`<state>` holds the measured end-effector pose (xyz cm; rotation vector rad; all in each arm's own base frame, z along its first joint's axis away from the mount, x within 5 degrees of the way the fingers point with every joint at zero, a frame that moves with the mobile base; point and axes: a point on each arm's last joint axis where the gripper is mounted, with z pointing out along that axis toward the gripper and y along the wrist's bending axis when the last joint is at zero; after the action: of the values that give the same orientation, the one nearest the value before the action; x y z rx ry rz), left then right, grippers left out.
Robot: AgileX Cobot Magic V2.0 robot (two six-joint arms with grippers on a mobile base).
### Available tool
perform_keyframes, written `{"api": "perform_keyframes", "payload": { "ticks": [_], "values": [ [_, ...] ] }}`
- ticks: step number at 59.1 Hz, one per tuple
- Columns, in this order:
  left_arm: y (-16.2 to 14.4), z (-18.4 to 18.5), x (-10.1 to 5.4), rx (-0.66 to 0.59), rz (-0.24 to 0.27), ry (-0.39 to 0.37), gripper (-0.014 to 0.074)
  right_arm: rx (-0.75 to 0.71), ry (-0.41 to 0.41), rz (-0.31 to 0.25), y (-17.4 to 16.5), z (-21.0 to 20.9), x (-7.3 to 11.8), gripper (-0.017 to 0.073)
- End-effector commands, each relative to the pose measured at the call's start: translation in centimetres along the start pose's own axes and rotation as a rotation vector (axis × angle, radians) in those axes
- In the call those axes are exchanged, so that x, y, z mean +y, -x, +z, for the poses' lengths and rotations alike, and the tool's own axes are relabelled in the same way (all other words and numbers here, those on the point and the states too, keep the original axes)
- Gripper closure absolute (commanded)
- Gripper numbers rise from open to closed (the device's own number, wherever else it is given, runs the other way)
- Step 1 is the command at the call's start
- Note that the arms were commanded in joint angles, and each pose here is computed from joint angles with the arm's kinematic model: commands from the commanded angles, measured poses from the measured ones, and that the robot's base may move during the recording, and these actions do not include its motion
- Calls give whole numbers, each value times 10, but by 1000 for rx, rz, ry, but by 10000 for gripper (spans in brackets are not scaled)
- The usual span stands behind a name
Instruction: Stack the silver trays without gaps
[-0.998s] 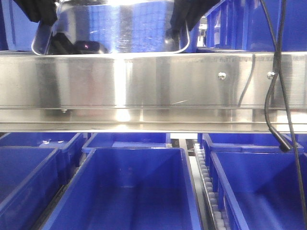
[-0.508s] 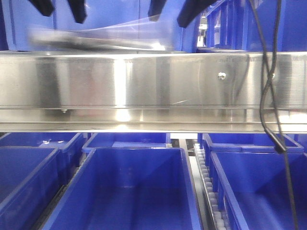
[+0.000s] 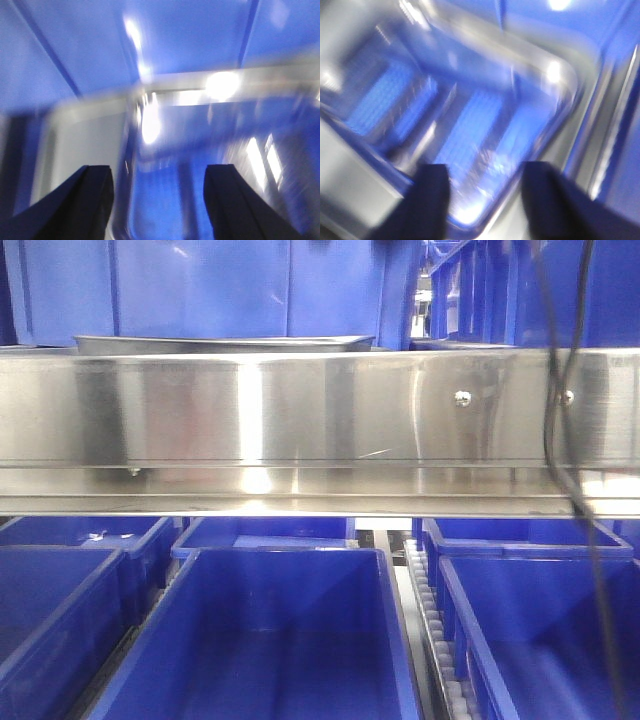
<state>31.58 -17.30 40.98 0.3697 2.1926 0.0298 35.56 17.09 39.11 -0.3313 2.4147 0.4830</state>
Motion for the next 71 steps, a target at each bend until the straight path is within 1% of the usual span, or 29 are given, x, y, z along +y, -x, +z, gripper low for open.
{"api": "perform_keyframes", "payload": {
  "ticks": [1,5,8,10,11,13,15,21,27,29,32,35,38,42,44,48,54,61,67,71],
  "values": [
    [14,-32,10,-96,-26,-7,330,-99,4,-58,10,-33,6,476],
    [18,-49,16,-138,-40,-9,430,-138,11,-71,11,-52,10,579],
    [20,-62,21,-170,-46,-7,553,-165,13,-86,11,-64,12,662],
    [21,-70,24,-188,-50,-4,633,-182,11,-93,11,-73,13,647],
    [21,-73,25,-196,-51,-3,638,-190,7,-98,11,-77,13,637],
    [21,-81,29,-212,-56,0,605,-207,-6,-112,10,-85,13,634],
    [21,-87,31,-224,-60,-2,592,-224,-15,-120,10,-93,13,638],
    [21,-113,41,-288,-74,-2,597,-283,-36,-144,7,-121,15,640],
    [16,-138,49,-371,-85,-19,601,-344,-35,-175,3,-149,18,640],
    [12,-145,52,-386,-95,-24,601,-366,-34,-189,1,-158,20,640],
    [4,-156,56,-403,-110,-30,601,-400,-30,-193,-3,-174,22,640],
    [-8,-167,61,-427,-114,-39,601,-438,-25,-227,-8,-192,26,640],
    [-19,-176,64,-458,-113,-51,601,-471,-17,-246,-14,-208,29,640],
    [-35,-188,69,-499,-135,-72,601,-516,0,-270,-22,-228,34,640],
    [-44,-195,71,-520,-136,-79,601,-541,13,-286,-30,-239,37,640],
    [-62,-208,77,-555,-139,-88,601,-587,38,-299,-46,-258,40,640],
    [-88,-215,82,-558,-140,-89,601,-646,79,-313,-76,-279,41,640],
    [-112,-223,88,-570,-145,-89,601,-708,136,-307,-117,-293,35,640],
    [-132,-228,91,-579,-148,-89,601,-753,190,-285,-165,-306,25,640],
    [-144,-231,94,-584,-152,-88,601,-772,200,-284,-196,-311,16,640]
  ]
}}
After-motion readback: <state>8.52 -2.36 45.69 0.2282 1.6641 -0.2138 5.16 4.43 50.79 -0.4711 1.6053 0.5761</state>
